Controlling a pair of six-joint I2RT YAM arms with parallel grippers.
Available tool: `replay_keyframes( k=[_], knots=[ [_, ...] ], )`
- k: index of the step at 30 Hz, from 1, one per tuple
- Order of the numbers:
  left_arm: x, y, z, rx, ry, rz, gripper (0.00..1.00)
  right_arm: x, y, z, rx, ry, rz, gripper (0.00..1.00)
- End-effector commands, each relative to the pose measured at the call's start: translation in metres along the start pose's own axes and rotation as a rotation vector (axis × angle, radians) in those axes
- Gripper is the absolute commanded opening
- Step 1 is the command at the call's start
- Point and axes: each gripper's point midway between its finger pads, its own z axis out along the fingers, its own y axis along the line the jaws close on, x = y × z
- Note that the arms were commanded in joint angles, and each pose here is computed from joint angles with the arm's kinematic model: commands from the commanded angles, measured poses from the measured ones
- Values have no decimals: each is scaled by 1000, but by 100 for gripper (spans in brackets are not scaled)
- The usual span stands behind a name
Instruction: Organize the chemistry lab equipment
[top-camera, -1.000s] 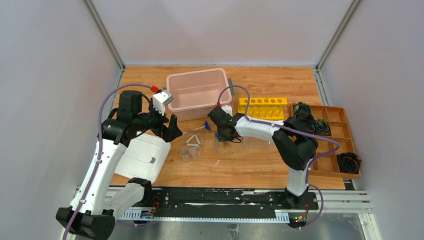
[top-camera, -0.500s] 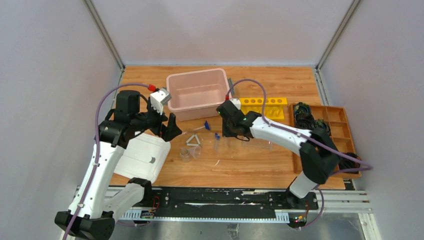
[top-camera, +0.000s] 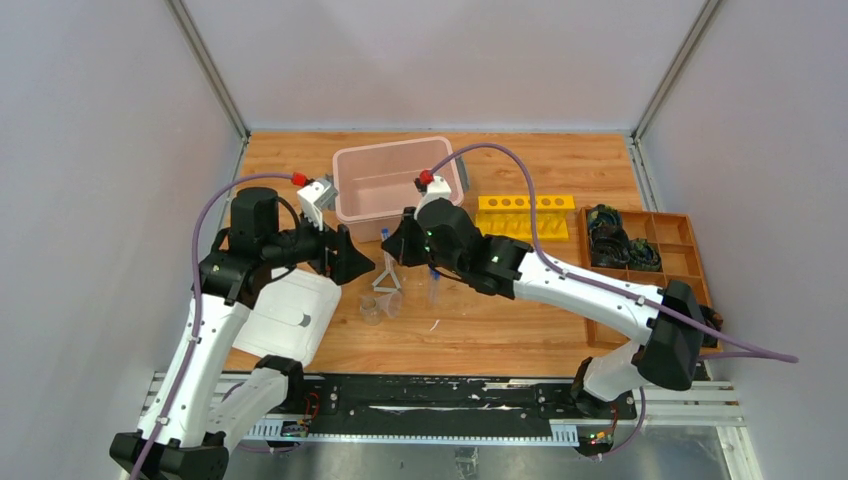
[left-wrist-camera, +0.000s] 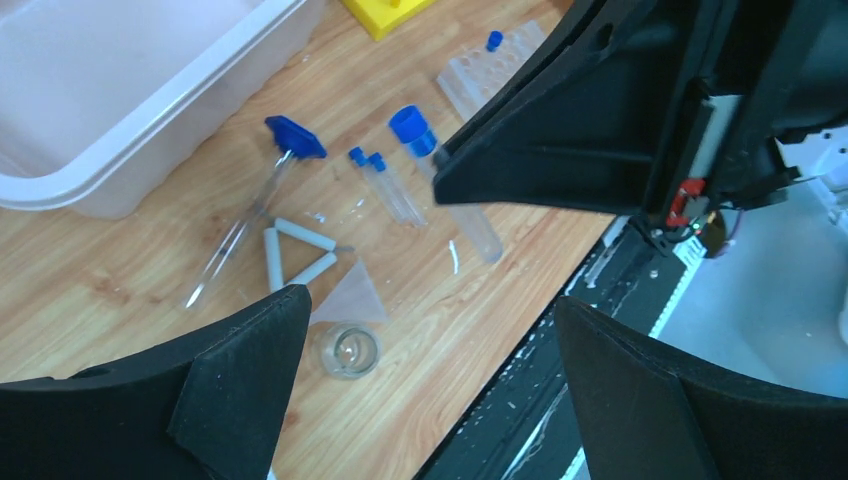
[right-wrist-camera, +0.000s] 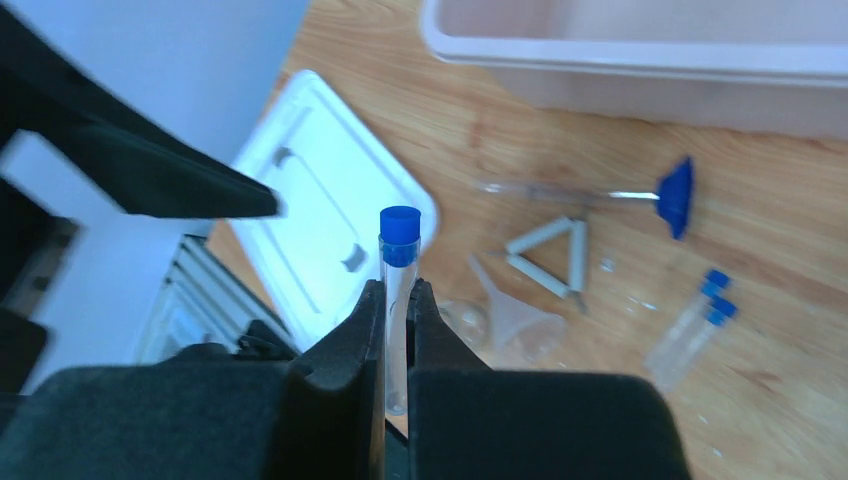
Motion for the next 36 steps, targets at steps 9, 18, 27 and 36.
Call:
replay_keyframes(
  k=[9, 18, 27, 36],
  knots=[
    [-3, -19, 9, 131, -40, -81, 73, -50, 92, -11, -215, -195, 30, 0],
    [-1, -13, 13, 116, -39, -62, 14, -49, 89, -9, -191, -208, 27, 9],
    [10, -12, 6, 126, -5, 105, 2, -37, 68, -5, -148, 71, 26, 56],
    [11, -10, 1, 108, 2, 187, 0, -29, 85, -18, -278, 253, -20, 48]
  ],
)
